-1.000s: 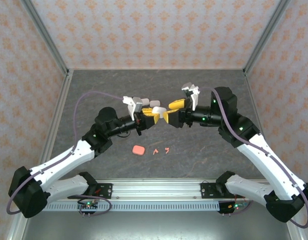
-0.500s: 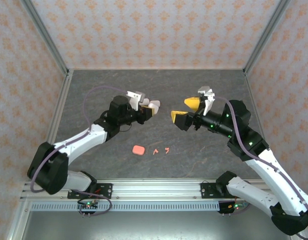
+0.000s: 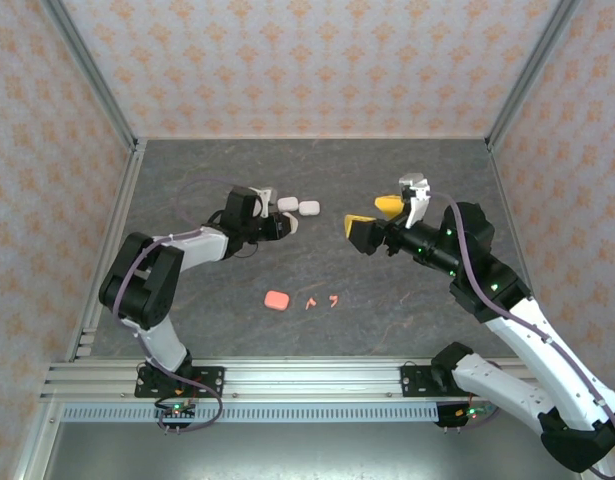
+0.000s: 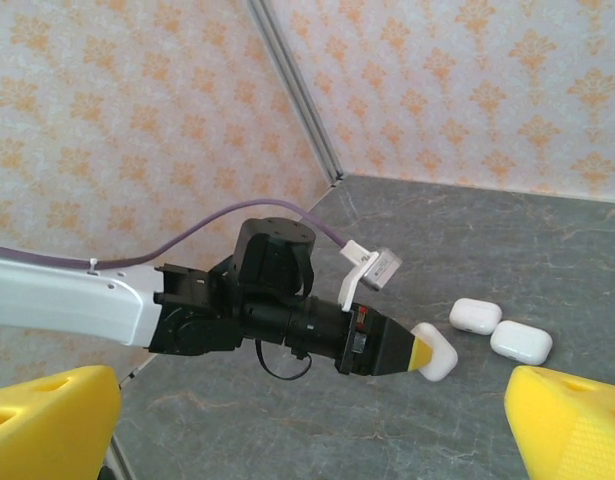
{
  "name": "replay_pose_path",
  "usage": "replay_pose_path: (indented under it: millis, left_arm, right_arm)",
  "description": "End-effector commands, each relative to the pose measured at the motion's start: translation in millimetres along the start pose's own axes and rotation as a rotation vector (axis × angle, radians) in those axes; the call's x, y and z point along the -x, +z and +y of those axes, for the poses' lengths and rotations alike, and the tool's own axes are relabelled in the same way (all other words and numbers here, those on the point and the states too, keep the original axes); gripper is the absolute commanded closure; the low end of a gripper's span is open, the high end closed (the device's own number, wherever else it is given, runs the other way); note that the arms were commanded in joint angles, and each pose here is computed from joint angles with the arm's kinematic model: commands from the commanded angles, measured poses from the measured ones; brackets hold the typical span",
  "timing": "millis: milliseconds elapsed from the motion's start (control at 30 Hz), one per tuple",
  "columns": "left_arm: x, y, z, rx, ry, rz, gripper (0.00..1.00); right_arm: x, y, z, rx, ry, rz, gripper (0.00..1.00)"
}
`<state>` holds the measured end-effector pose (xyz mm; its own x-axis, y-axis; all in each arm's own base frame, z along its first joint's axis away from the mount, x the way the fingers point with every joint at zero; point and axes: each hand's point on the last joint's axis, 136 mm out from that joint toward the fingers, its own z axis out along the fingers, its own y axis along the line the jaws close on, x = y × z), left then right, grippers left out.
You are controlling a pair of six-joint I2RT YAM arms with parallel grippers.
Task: Insert the wireless bluetooth earbuds into the charging case
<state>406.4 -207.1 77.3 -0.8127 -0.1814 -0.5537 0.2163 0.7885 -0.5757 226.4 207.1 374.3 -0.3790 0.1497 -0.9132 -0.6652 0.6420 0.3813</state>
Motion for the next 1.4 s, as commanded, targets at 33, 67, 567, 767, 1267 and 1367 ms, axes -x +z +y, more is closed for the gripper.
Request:
replay_pose_path:
  millis: [33, 67, 567, 767, 1267, 1367]
  left_arm:
    - [14, 9, -1, -0.023, -0.024, -0.047, 0.97]
    - [13, 10, 1, -0.02, -0.03, -0.05, 0.96]
    - [-7, 21, 27, 0.042, -0.046, -0.002, 0.74]
    - [-13, 22, 39, 0.079, -0.048, 0.01, 0.65]
    - [26, -55, 19, 0.145, 0.018, -0.181, 0.4]
    - [30, -83, 9, 0.158, 0.027, -0.225, 0.35]
  right_arm:
    - [3, -3, -8, -0.044, 0.015, -0.023, 0.01]
    - [3, -3, -8, -0.047, 0.016, -0.021, 0.01]
    - [0, -3, -19, -0.111, 0.026, -0.001, 0.01]
    - [-3, -7, -27, -0.162, 0.026, 0.021, 0.01]
    - [-41, -8, -44, -0.252, 0.078, 0.202, 0.09]
    - [-58, -5, -46, -0.257, 0.1, 0.249, 0.12]
